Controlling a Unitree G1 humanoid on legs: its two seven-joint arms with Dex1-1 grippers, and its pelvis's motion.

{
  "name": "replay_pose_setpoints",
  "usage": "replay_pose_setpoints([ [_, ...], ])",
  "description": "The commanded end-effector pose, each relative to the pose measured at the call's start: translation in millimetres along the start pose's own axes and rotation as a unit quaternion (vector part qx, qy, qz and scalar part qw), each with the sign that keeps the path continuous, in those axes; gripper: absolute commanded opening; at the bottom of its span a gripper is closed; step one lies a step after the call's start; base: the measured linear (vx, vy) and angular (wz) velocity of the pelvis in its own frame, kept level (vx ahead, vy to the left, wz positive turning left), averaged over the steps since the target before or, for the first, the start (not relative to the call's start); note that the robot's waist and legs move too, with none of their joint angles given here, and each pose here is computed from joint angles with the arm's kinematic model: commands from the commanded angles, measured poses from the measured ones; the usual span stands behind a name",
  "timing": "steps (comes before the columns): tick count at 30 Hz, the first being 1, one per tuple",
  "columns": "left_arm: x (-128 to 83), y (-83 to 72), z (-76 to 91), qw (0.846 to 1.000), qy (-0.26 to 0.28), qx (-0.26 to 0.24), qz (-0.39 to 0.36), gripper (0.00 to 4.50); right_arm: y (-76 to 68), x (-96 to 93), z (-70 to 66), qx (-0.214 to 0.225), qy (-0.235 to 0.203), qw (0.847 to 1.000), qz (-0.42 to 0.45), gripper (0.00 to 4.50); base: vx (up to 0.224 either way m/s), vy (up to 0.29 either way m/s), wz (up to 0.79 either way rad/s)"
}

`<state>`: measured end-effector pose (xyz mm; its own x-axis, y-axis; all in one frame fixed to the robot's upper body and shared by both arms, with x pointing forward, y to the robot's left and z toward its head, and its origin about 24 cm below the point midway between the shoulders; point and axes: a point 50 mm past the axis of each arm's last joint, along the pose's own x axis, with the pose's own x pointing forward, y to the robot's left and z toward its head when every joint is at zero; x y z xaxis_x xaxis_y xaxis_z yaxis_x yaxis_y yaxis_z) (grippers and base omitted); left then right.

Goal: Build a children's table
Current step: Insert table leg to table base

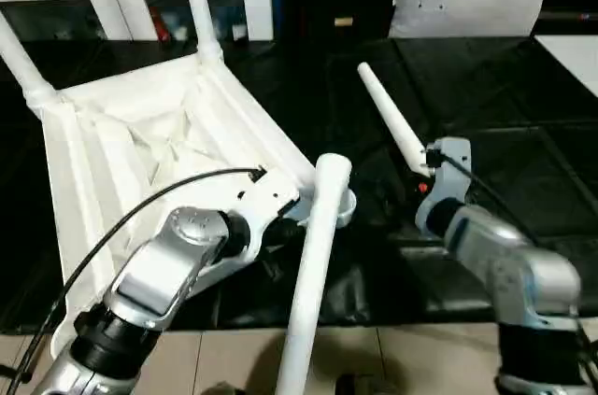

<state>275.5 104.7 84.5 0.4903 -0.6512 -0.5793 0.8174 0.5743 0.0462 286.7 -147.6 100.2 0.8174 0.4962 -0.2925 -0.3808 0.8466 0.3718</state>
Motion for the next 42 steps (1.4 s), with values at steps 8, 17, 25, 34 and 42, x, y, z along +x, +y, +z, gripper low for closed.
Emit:
replay_pose_setpoints([
  [8,-6,6.6,13.8,0.999,-0.022,0.027,0.024,0.0,30.5,-19.0,-1.1,0.064,0.029,0.991,0.112,4.49,0.0,0.0,0.0],
  [17,-5,6.6,14.2,0.999,-0.021,0.03,0.023,0.0,43.3,-20.2,-27.1,0.104,0.107,0.979,0.137,4.49,0.0,0.0,0.0],
  [25,-5,7.0,14.8,0.999,-0.021,0.035,0.022,0.0,43.7,-12.9,-42.7,0.142,0.147,0.971,0.126,4.2,0.0,0.0,0.0],
  [34,-4,6.4,15.8,0.999,-0.022,0.04,0.02,0.0,44.2,0.6,-49.3,0.188,0.124,0.966,0.127,3.48,0.0,0.0,0.0],
  [42,-4,6.9,15.6,0.999,-0.021,0.041,0.02,0.0,42.2,0.9,-53.4,0.2,0.124,0.964,0.121,2.82,0.0,0.0,0.0],
])
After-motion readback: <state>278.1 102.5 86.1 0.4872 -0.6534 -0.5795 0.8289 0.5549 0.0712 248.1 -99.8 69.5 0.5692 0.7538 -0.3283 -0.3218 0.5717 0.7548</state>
